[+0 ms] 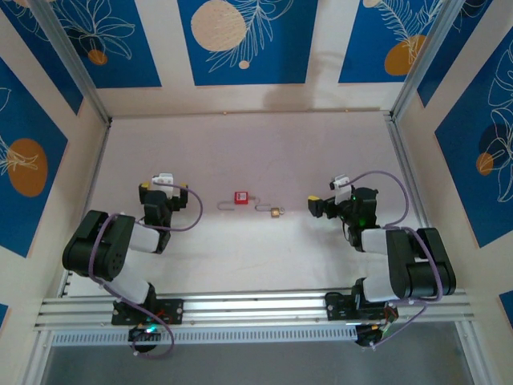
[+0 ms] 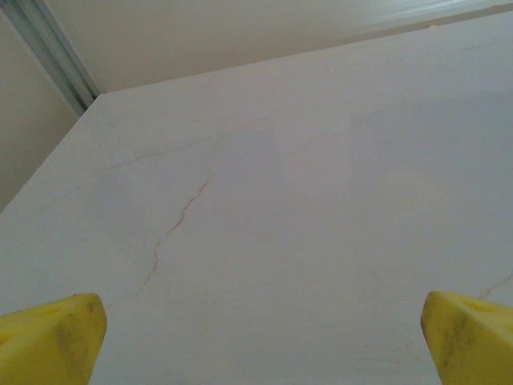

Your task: Unlock with the key

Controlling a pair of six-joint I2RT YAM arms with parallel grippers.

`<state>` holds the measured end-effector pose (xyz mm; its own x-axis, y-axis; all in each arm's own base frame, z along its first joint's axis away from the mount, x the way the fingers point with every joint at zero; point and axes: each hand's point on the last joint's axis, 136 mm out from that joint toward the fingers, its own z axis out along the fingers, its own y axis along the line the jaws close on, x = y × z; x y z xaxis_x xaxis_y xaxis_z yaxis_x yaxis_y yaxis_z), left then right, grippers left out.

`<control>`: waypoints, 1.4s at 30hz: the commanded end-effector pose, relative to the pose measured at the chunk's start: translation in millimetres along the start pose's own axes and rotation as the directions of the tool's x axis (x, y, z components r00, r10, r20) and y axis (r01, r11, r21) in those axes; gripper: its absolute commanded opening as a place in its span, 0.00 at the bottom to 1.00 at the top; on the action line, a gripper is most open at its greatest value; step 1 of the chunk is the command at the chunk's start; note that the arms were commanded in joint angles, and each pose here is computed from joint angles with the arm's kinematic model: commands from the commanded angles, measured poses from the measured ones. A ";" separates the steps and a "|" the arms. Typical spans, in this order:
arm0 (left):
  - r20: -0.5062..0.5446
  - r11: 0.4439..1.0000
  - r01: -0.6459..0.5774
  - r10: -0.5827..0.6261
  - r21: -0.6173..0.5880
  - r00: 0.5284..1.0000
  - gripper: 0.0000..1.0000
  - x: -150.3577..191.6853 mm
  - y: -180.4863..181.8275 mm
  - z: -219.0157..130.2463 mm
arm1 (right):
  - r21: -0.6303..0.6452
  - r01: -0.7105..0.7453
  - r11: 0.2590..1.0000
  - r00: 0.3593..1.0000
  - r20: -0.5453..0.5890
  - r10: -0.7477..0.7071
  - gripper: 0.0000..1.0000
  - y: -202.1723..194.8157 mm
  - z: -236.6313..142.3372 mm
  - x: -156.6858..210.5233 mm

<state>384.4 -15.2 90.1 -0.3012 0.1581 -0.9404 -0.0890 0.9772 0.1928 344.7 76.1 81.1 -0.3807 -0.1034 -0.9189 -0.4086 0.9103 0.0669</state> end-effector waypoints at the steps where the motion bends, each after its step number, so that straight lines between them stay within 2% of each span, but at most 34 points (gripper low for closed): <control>1: 0.023 1.000 0.022 -0.022 -0.012 0.999 1.00 -8.9 5.3 1.0 | 0.009 0.020 1.000 0.987 0.159 -0.021 0.99 -3.6 -2.1 -38.9; 8: 0.024 1.000 0.021 -0.021 -0.011 0.999 1.00 -8.9 5.0 1.0 | 0.002 -0.065 0.998 0.986 0.155 0.064 0.99 -21.0 9.6 -31.5; 9: 0.025 1.000 0.023 -0.022 -0.012 0.999 1.00 -9.3 5.4 1.0 | 0.013 -0.091 0.996 0.991 0.099 0.090 0.99 -25.5 11.2 -25.9; 11: 0.024 1.000 0.022 -0.022 -0.011 0.999 1.00 -8.9 5.1 1.1 | 0.003 -0.126 0.992 0.988 0.093 0.126 0.99 -32.7 16.9 -32.2; 13: 0.023 1.000 0.021 -0.021 -0.011 1.000 1.00 -8.8 5.0 1.0 | 0.059 -0.172 0.983 0.983 0.079 0.167 0.99 -46.0 14.9 -29.4; 16: 0.023 1.000 0.021 -0.021 -0.011 1.000 1.00 -8.9 5.1 1.0 | 0.138 -0.173 0.975 0.984 0.068 0.165 0.99 -53.9 18.9 -28.4; 21: 0.024 1.000 0.021 -0.021 -0.010 1.000 1.00 -8.9 4.9 1.0 | 0.171 -0.182 0.968 0.983 0.060 0.174 0.99 -58.3 19.9 -26.9; 42: 0.024 1.000 0.022 -0.022 -0.010 0.999 1.00 -8.9 4.8 1.0 | 0.176 -0.173 0.969 0.985 0.061 0.164 0.99 -57.0 19.8 -27.1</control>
<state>384.4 -15.2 90.0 -0.3019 0.1583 -0.9401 -0.0888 0.9772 0.1930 389.8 35.4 87.2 -0.4094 0.0672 -0.9099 -0.1908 0.9689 0.1574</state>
